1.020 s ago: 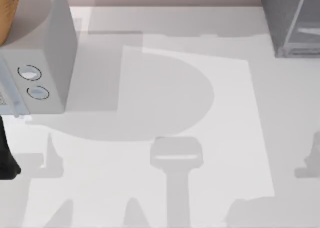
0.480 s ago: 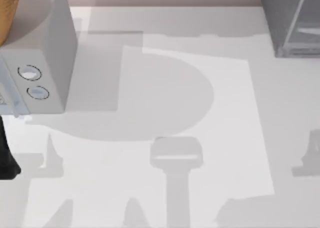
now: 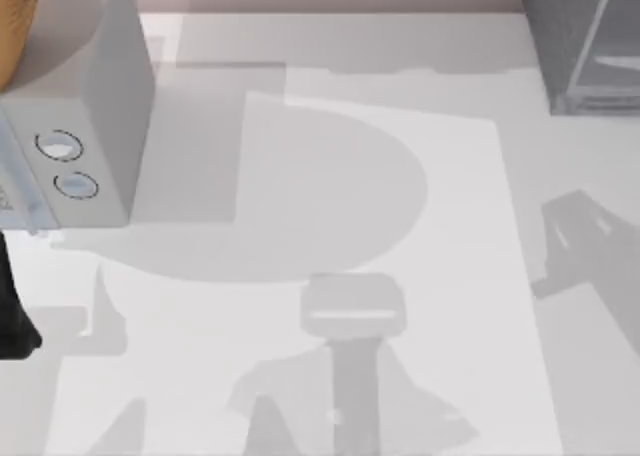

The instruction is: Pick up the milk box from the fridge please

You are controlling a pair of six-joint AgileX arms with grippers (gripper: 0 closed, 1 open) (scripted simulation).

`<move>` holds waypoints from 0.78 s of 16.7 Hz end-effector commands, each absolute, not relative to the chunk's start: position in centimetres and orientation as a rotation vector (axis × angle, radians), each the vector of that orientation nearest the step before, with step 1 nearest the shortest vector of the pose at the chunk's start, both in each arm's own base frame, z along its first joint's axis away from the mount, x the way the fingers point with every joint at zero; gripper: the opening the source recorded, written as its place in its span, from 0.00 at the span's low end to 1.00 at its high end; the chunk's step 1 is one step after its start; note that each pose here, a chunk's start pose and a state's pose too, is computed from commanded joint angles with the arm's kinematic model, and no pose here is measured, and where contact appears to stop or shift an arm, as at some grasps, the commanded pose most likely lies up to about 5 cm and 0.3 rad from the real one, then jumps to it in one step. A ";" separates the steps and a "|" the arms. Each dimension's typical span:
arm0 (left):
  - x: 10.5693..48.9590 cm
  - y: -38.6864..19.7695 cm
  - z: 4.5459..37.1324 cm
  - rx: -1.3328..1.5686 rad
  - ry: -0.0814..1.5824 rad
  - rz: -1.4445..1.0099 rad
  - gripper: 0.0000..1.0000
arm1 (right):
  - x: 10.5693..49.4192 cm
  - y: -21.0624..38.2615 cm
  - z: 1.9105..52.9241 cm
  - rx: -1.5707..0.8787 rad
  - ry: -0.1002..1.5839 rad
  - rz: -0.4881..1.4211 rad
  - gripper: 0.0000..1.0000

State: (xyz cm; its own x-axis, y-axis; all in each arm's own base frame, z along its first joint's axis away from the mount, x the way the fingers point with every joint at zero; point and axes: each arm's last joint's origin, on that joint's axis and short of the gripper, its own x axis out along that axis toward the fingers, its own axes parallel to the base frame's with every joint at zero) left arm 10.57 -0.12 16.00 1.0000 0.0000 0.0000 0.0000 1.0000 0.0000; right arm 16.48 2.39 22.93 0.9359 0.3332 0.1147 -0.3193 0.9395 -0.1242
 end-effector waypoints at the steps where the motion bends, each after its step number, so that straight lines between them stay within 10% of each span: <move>1: 10.6 -0.1 16.0 0.000 0.000 0.000 1.00 | 18.1 2.9 23.2 -0.110 -0.137 0.375 0.00; 13: 10.6 -0.1 16.0 0.000 0.000 0.000 1.00 | 33.1 7.7 10.2 -0.042 -0.051 0.708 0.00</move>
